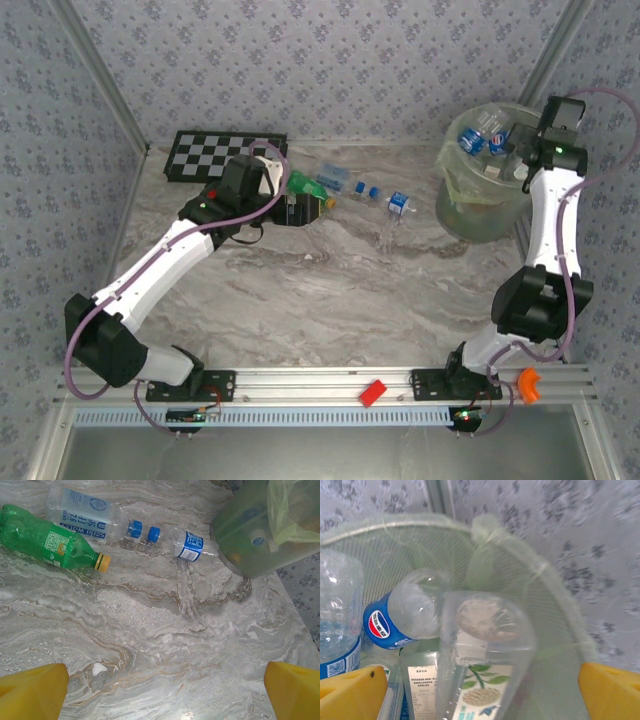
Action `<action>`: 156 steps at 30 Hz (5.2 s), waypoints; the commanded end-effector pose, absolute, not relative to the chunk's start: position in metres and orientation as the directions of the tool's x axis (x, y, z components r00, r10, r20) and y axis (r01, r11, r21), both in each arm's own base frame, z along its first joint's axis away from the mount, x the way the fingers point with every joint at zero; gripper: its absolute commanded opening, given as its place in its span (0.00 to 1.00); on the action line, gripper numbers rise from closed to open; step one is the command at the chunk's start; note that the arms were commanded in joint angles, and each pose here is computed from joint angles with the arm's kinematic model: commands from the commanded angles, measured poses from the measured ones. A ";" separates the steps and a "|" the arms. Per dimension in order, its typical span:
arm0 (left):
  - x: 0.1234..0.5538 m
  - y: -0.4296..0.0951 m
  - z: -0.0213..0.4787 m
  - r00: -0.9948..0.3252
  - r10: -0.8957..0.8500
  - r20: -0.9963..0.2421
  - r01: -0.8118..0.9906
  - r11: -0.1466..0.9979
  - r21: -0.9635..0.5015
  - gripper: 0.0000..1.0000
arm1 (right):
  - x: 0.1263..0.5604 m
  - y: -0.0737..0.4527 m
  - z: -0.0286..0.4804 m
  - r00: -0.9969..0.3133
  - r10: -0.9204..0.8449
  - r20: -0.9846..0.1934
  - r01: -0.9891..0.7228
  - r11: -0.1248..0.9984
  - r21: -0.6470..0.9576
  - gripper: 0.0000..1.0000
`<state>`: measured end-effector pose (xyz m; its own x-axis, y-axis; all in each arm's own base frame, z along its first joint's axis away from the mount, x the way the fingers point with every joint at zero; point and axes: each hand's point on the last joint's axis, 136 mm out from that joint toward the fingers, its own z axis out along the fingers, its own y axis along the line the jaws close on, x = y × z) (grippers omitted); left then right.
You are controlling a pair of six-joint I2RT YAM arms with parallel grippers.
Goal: Put the plastic bottles in the bin
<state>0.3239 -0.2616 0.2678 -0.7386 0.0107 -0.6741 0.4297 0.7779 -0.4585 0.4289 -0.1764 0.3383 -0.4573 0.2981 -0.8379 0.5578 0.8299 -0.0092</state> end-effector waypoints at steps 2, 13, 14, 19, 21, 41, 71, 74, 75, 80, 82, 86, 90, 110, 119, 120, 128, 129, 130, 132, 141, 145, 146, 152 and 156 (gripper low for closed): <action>0.322 -0.260 0.285 -0.712 -0.015 -0.702 0.449 0.759 -0.471 1.00 | 0.407 -0.174 0.385 -0.384 0.252 -0.888 0.577 0.817 -0.018 1.00; 0.337 -0.247 0.273 -0.727 -0.036 -0.686 0.378 0.813 -0.443 1.00 | 0.415 -0.068 0.394 -0.434 0.123 -0.892 0.296 0.955 -0.012 1.00; 0.340 -0.244 0.273 -0.728 -0.042 -0.684 0.369 0.817 -0.442 1.00 | 0.416 -0.055 0.389 -0.451 0.096 -0.887 0.265 0.964 -0.031 1.00; 0.350 -0.235 0.277 -0.739 -0.071 -0.670 0.332 0.827 -0.454 1.00 | 0.421 0.011 0.348 -0.541 -0.046 -0.840 0.102 0.987 -0.120 1.00; 0.355 -0.231 0.278 -0.750 -0.092 -0.655 0.306 0.830 -0.467 1.00 | 0.425 0.037 0.325 -0.579 -0.126 -0.805 0.026 0.985 -0.173 1.00; 0.355 -0.203 0.313 -0.749 -0.229 -0.622 0.187 0.827 -0.530 1.00 | 0.504 0.127 0.125 -0.825 -0.406 -0.393 -0.315 0.908 -0.277 0.96; 0.339 -0.177 0.323 -0.723 -0.258 -0.641 0.119 0.867 -0.484 1.00 | 0.497 0.122 0.038 -0.876 -0.442 -0.194 -0.404 0.892 -0.205 0.77; 0.335 -0.175 0.322 -0.720 -0.261 -0.643 0.117 0.867 -0.484 1.00 | 0.489 0.123 0.043 -0.872 -0.449 -0.194 -0.409 0.887 -0.215 0.72; 0.333 -0.174 0.322 -0.720 -0.260 -0.643 0.117 0.868 -0.482 1.00 | 0.485 0.123 0.045 -0.871 -0.451 -0.195 -0.411 0.886 -0.214 0.70; 0.332 -0.175 0.318 -0.720 -0.260 -0.643 0.123 0.864 -0.488 1.00 | 0.470 0.127 0.057 -0.869 -0.452 -0.202 -0.415 0.887 -0.201 0.62; 0.333 -0.178 0.317 -0.724 -0.259 -0.640 0.132 0.858 -0.496 1.00 | 0.463 0.129 0.065 -0.867 -0.450 -0.213 -0.413 0.889 -0.196 0.58; 0.336 -0.184 0.316 -0.736 -0.246 -0.630 0.148 0.850 -0.505 1.00 | 0.452 0.134 0.082 -0.862 -0.446 -0.242 -0.405 0.892 -0.200 0.57; 0.336 -0.189 0.315 -0.745 -0.234 -0.624 0.165 0.842 -0.514 1.00 | 0.444 0.136 0.112 -0.859 -0.412 -0.304 -0.370 0.910 -0.190 0.57; 0.332 -0.264 0.335 -0.706 0.001 -0.709 0.472 0.746 -0.469 1.00 | 0.407 0.073 0.339 -0.684 -0.170 -0.710 -0.137 0.985 -0.103 0.54; 0.323 -0.284 0.335 -0.696 0.049 -0.717 0.529 0.710 -0.464 1.00 | 0.413 -0.013 0.387 -0.593 0.030 -0.804 0.100 0.994 -0.037 0.53; 0.322 -0.284 0.335 -0.694 0.050 -0.718 0.531 0.709 -0.464 1.00 | 0.415 -0.022 0.390 -0.584 0.032 -0.811 0.125 0.991 -0.051 0.53; 0.320 -0.283 0.332 -0.702 0.037 -0.711 0.521 0.708 -0.477 1.00 | 0.432 -0.090 0.392 -0.526 0.198 -0.827 0.338 0.941 0.011 0.53; 0.320 -0.283 0.332 -0.702 0.036 -0.711 0.520 0.708 -0.478 1.00 | 0.435 -0.095 0.389 -0.519 0.229 -0.824 0.358 0.933 0.034 0.52; 0.319 -0.284 0.331 -0.704 0.037 -0.710 0.520 0.707 -0.479 1.00 | 0.438 -0.100 0.387 -0.507 0.253 -0.824 0.377 0.925 0.051 0.52; 0.319 -0.283 0.332 -0.704 0.033 -0.710 0.517 0.709 -0.480 1.00 | 0.442 -0.109 0.385 -0.481 0.299 -0.824 0.419 0.904 0.083 0.52; 0.317 -0.277 0.331 -0.704 0.023 -0.710 0.502 0.723 -0.474 1.00 | 0.464 -0.125 0.359 -0.388 0.560 -0.732 0.495 0.797 0.348 0.57; 0.317 -0.275 0.329 -0.706 0.023 -0.708 0.495 0.732 -0.469 1.00 | 0.462 -0.125 0.351 -0.406 0.572 -0.713 0.512 0.788 0.341 0.90; 0.316 -0.274 0.328 -0.706 0.023 -0.708 0.493 0.733 -0.468 1.00 | 0.461 -0.125 0.351 -0.407 0.569 -0.714 0.509 0.791 0.340 1.00; 0.317 -0.274 0.325 -0.710 0.022 -0.704 0.487 0.738 -0.468 1.00 | 0.451 -0.130 0.366 -0.387 0.533 -0.753 0.518 0.801 0.301 1.00; 0.320 -0.274 0.324 -0.709 0.024 -0.704 0.485 0.742 -0.463 1.00 | 0.446 -0.125 0.376 -0.382 0.509 -0.772 0.492 0.819 0.297 1.00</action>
<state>0.3211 -0.2743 0.3121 -0.7338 0.0400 -0.6781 0.4701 0.7506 -0.4644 0.4567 -0.1278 0.3532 -0.4150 0.5364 -0.7349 0.5114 0.8056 0.2993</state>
